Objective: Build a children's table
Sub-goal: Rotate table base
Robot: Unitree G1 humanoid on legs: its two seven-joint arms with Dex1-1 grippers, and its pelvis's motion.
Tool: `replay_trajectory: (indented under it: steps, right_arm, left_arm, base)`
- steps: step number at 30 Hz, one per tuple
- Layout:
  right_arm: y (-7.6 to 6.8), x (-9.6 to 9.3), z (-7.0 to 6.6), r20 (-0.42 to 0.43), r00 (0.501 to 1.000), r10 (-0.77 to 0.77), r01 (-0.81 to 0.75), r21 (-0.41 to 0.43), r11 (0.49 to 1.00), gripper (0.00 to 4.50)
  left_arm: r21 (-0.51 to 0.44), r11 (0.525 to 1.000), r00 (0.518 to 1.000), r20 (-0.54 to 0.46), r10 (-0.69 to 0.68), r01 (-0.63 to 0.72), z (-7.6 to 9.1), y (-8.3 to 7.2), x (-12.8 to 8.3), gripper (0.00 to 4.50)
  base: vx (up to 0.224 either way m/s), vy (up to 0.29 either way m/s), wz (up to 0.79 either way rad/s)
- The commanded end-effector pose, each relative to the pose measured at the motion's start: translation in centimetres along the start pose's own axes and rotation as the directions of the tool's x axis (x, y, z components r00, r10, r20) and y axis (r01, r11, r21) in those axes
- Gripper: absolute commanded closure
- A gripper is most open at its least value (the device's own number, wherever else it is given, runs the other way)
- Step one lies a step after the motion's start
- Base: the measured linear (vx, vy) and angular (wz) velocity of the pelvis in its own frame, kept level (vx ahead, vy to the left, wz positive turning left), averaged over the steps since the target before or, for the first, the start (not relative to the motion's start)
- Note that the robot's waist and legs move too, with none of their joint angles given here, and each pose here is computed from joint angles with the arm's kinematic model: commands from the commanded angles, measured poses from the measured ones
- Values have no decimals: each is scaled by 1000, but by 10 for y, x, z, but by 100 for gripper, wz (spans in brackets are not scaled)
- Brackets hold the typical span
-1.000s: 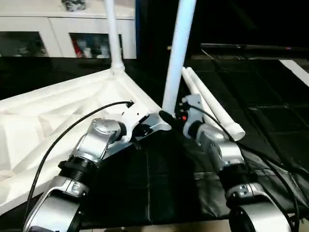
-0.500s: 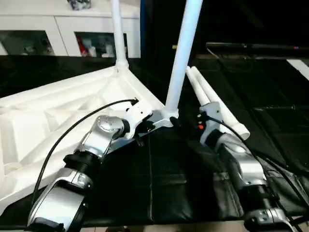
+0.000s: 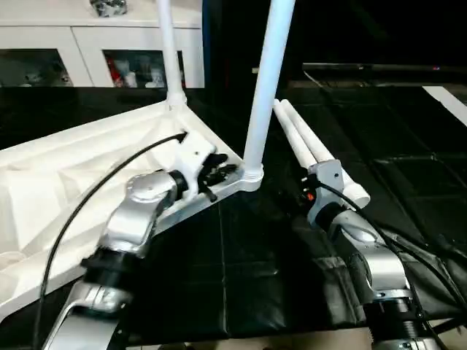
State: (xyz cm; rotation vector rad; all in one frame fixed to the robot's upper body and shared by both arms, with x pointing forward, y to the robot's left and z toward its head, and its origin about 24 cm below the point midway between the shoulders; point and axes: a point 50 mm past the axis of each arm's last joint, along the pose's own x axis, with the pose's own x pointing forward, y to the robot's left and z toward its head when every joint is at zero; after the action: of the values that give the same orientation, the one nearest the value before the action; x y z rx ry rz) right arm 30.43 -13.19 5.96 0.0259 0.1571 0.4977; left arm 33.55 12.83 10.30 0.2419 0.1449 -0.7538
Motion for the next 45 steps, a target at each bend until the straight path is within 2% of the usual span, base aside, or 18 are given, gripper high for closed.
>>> replay_trajectory:
  steps: [1, 3, 5, 7, 9, 11, 13, 14, 15, 19, 20, 24, 31, 33, 40, 43, 44, 45]
  right_arm:
    - [7, -2, 2, 1, 997, 73, -73, -6, 997, 35]
    - [11, -4, 1, -11, 994, 112, -112, -15, 994, 35]
    - [11, -5, 0, -16, 993, 117, -117, -20, 993, 35]
    - [16, -7, -3, -28, 987, 155, -156, -36, 987, 35]
    - [26, -9, -4, -37, 974, 225, -226, -44, 973, 35]
    - [28, -10, -4, -44, 967, 249, -251, -44, 967, 35]
    - [33, -10, -6, -65, 955, 289, -292, -46, 955, 35]
    - [35, -9, -9, -89, 948, 305, -310, -41, 950, 35]
    - [35, -9, -10, -98, 946, 308, -313, -39, 949, 35]
    - [38, -3, -20, -177, 929, 325, -340, -68, 938, 35]
    - [39, 0, -21, -193, 925, 328, -347, -68, 936, 35]
    - [44, 9, -21, -224, 907, 357, -383, -82, 920, 35]
    - [56, 26, -18, -234, 887, 397, -431, -113, 895, 35]
    - [58, 30, -16, -229, 889, 397, -430, -113, 896, 35]
    - [58, 39, -17, -219, 902, 371, -399, -100, 911, 35]
    - [59, 43, -21, -226, 904, 362, -388, -83, 918, 35]
    - [59, 46, -24, -241, 904, 352, -380, -76, 922, 35]
    - [59, 46, -26, -248, 904, 348, -376, -74, 924, 35]
  left_arm:
    - [4, 997, 996, -41, 76, -76, -4, 10, -11, 272]
    - [11, 990, 987, -80, 139, -138, -10, 17, -19, 268]
    - [15, 987, 983, -88, 162, -161, -12, 20, -21, 244]
    - [40, 967, 956, -145, 256, -253, -18, 30, -33, 230]
    - [83, 931, 907, -210, 364, -355, -25, 47, -49, 230]
    - [108, 916, 886, -231, 401, -386, -26, 53, -55, 230]
    - [185, 864, 818, -280, 503, -468, -30, 72, -73, 230]
    - [240, 816, 753, -314, 577, -525, -31, 87, -91, 230]
    - [256, 804, 736, -323, 595, -537, -32, 91, -95, 230]
    - [458, 704, 585, -394, 709, -543, -39, 113, -134, 230]
    - [478, 694, 557, -416, 719, -538, -43, 116, -142, 230]
    - [508, 705, 500, -497, 709, -495, -57, 117, -154, 230]
    - [539, 699, 426, -555, 714, -469, -71, 118, -166, 230]
    - [539, 715, 418, -581, 698, -445, -75, 118, -169, 230]
    - [556, 716, 385, -605, 697, -423, -77, 123, -176, 230]
    - [471, 792, 430, -668, 608, -389, -82, 118, -175, 230]
    - [397, 842, 468, -703, 535, -365, -86, 111, -172, 230]
    - [363, 866, 487, -720, 495, -344, -87, 108, -171, 230]
  base:
    - [0, 0, 0]
    - [0, 0, 0]
    - [0, 0, 0]
    - [0, 0, 0]
    - [0, 0, 0]
    - [0, 0, 0]
    - [0, 0, 0]
    - [0, 0, 0]
    - [0, 0, 0]
    - [0, 0, 0]
    - [0, 0, 0]
    - [0, 0, 0]
    - [0, 0, 0]
    - [0, 0, 0]
    - [0, 0, 0]
    - [0, 0, 0]
    - [0, 0, 0]
    - [0, 0, 0]
